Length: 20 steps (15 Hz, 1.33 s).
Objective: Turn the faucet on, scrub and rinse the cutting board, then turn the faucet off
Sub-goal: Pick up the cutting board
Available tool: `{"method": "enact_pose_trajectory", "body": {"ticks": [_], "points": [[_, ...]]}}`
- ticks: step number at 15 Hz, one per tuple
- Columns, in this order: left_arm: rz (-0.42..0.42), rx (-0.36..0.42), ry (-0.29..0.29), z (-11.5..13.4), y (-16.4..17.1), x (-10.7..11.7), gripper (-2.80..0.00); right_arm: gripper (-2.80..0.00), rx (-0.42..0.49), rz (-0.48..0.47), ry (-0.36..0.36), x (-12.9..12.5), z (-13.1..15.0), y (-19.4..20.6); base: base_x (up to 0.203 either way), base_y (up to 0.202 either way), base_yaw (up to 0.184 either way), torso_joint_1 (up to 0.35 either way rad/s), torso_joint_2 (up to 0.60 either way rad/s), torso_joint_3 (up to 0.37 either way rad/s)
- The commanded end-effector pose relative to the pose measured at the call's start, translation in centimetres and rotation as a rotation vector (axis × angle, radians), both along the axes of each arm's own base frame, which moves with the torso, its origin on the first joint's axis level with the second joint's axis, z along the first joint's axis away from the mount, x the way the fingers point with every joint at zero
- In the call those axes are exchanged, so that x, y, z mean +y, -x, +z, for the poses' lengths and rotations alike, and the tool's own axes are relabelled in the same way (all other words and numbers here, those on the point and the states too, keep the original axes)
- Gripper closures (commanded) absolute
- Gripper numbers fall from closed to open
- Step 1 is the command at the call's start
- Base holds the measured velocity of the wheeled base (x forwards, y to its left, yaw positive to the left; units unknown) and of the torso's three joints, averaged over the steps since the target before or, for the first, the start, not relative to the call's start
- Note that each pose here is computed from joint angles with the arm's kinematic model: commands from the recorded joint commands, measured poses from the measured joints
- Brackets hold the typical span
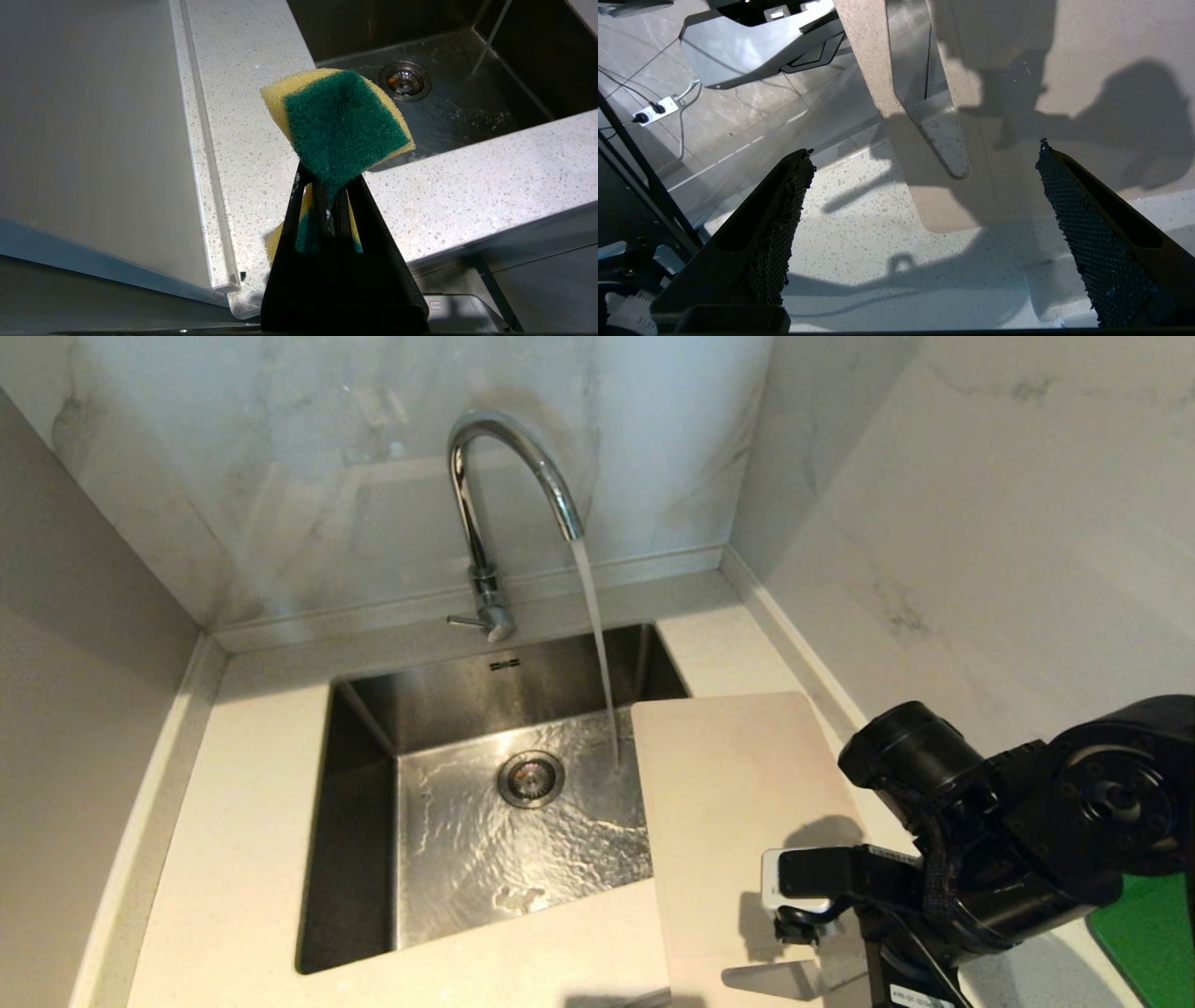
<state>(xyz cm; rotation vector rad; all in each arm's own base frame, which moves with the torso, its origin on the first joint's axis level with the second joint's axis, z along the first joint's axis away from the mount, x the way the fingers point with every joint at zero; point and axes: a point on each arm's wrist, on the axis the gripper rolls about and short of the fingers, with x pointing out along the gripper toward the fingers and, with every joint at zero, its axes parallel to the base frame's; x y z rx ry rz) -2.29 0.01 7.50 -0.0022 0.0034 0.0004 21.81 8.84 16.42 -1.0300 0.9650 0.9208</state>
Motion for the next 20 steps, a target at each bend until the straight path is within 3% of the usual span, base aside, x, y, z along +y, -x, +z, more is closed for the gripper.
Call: {"method": "enact_pose_trajectory", "body": {"ticks": [1,4,8,11,15,20], "points": [[0.0,0.003,0.001,-0.1,0.0,0.0,0.0,-2.8,0.027,0.021,0.014,0.2,-1.4,0.6,0.0,0.0,0.0,0.0,0.0,0.0],[0.0,0.003,0.001,-0.1,0.0,0.0,0.0,-2.8,0.039,0.067,0.061,1.0,-3.0,2.0,0.0,0.0,0.0,0.0,0.0,0.0],[0.001,0.003,0.001,-0.1,0.0,0.0,0.0,-2.8,0.023,0.088,0.062,1.7,-5.1,1.7,0.0,0.0,0.0,0.0,0.0,0.0],[0.0,0.004,0.001,-0.1,0.0,0.0,0.0,-2.8,-0.018,0.122,0.149,2.4,-6.2,2.1,0.0,0.0,0.0,0.0,0.0,0.0],[0.001,0.004,0.001,-0.1,0.0,0.0,0.0,-2.8,-0.049,0.158,0.191,2.9,-6.4,2.4,0.0,0.0,0.0,0.0,0.0,0.0],[0.001,0.004,0.001,-0.1,0.0,0.0,0.0,-2.8,-0.07,0.174,0.195,3.4,-7.6,2.6,0.0,0.0,0.0,0.0,0.0,0.0]]}}
